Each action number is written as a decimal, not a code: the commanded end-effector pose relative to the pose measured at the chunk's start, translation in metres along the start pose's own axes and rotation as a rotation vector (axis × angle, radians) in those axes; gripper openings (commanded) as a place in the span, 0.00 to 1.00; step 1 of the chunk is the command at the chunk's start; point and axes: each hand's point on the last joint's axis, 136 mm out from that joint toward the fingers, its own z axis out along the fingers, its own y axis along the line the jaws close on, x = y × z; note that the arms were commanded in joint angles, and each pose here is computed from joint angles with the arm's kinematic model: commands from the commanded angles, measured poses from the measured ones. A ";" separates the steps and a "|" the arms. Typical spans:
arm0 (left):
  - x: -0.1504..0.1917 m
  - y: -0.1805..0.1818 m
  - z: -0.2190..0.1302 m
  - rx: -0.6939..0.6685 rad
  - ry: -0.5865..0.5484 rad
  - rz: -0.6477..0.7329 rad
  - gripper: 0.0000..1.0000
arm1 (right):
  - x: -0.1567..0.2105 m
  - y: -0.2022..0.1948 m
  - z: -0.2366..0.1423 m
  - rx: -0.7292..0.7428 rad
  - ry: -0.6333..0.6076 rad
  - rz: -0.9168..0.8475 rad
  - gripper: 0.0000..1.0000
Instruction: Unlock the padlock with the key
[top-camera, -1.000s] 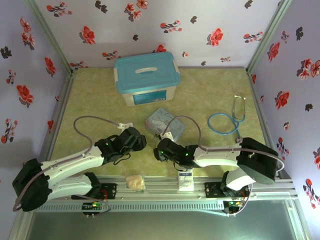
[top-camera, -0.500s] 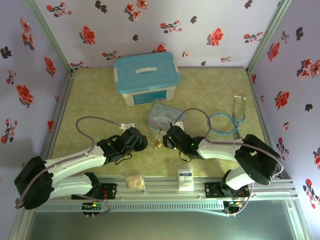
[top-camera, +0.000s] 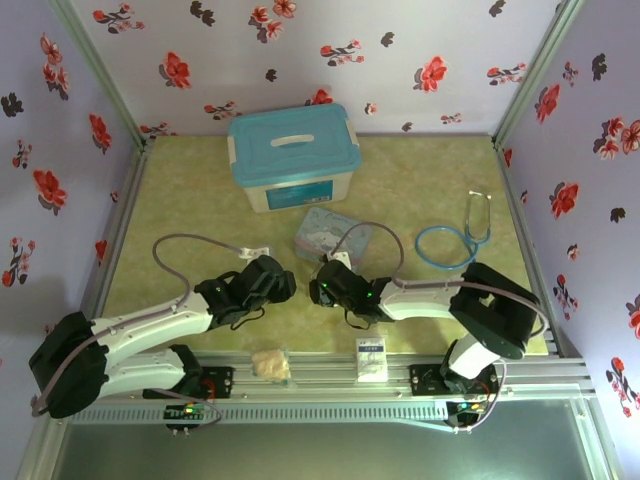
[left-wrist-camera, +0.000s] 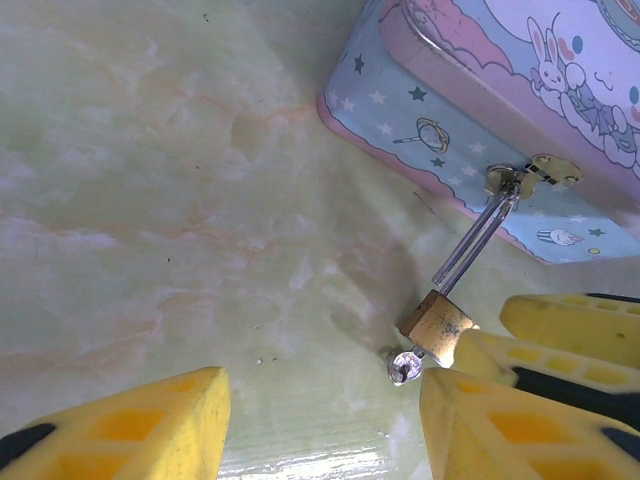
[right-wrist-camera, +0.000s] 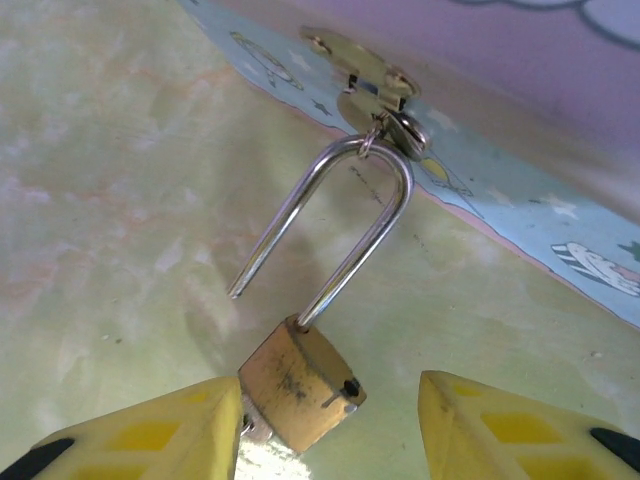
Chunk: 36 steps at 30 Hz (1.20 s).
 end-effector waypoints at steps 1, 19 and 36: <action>0.003 0.007 0.002 -0.007 0.000 -0.004 0.53 | -0.008 -0.001 0.005 0.057 -0.023 -0.008 0.50; 0.001 0.013 0.003 -0.017 -0.007 -0.007 0.53 | 0.017 -0.010 0.016 0.046 0.046 0.049 0.29; -0.053 -0.029 0.019 0.002 -0.074 0.136 0.62 | 0.022 -0.050 -0.010 -0.053 0.013 0.278 0.09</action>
